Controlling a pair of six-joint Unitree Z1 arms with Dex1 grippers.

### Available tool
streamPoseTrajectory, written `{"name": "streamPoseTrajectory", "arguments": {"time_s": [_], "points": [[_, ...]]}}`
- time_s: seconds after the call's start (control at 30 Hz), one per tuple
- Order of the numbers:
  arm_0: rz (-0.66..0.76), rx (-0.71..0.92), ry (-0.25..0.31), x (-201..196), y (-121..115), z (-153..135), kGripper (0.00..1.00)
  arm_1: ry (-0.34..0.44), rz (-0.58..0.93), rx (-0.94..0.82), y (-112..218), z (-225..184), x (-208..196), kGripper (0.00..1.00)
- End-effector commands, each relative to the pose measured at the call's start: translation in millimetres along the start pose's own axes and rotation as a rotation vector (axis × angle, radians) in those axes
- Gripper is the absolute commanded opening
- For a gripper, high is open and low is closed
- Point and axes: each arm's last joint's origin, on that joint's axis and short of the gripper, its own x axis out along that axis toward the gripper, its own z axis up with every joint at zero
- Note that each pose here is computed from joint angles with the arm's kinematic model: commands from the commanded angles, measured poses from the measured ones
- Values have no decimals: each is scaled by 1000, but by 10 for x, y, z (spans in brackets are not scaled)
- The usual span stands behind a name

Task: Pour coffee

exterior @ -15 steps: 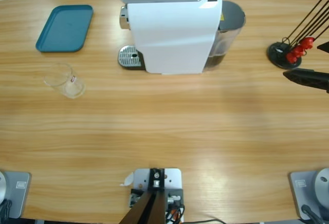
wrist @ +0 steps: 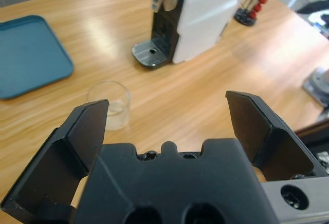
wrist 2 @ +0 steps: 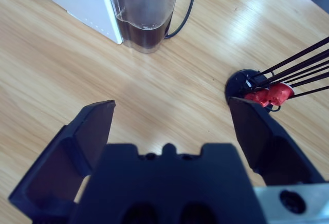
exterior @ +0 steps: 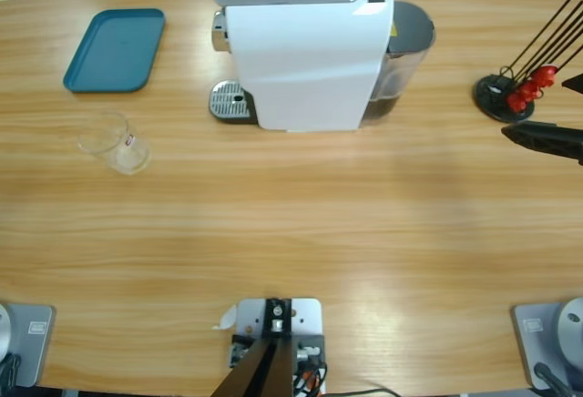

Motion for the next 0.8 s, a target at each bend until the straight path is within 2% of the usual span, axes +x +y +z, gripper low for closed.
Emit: {"name": "streamPoseTrajectory", "arguments": {"time_s": [0.03, 0.13, 0.23, 0.37, 0.43, 0.5, 0.7, 0.8], "points": [[28, -55, -7, 130, 49, 320, 1000, 14, 16, -18, 20, -51, 33, 991], [16, -94, 27, 332, 98, 740, 1000, 17, 16, -18, 21, -47, 38, 991], [0, -82, 26, 485, 118, 1012, 1000, 13, 17, -17, 20, -51, 29, 991], [-28, -114, 30, 761, 148, 1199, 1000, 15, 17, -18, 21, -52, 33, 992], [-21, -191, 41, 905, 157, 1252, 1000, 18, 18, -18, 22, -46, 40, 994], [-39, -261, 24, 1042, 165, 1313, 1000, 15, 18, -18, 21, -48, 34, 991], [-92, -356, 148, 1794, 166, 1513, 1000, 14, 18, -18, 21, -49, 31, 991], [-100, -408, 189, 2055, 157, 1552, 1000, 10, 18, -17, 19, -58, 21, 991]]}}
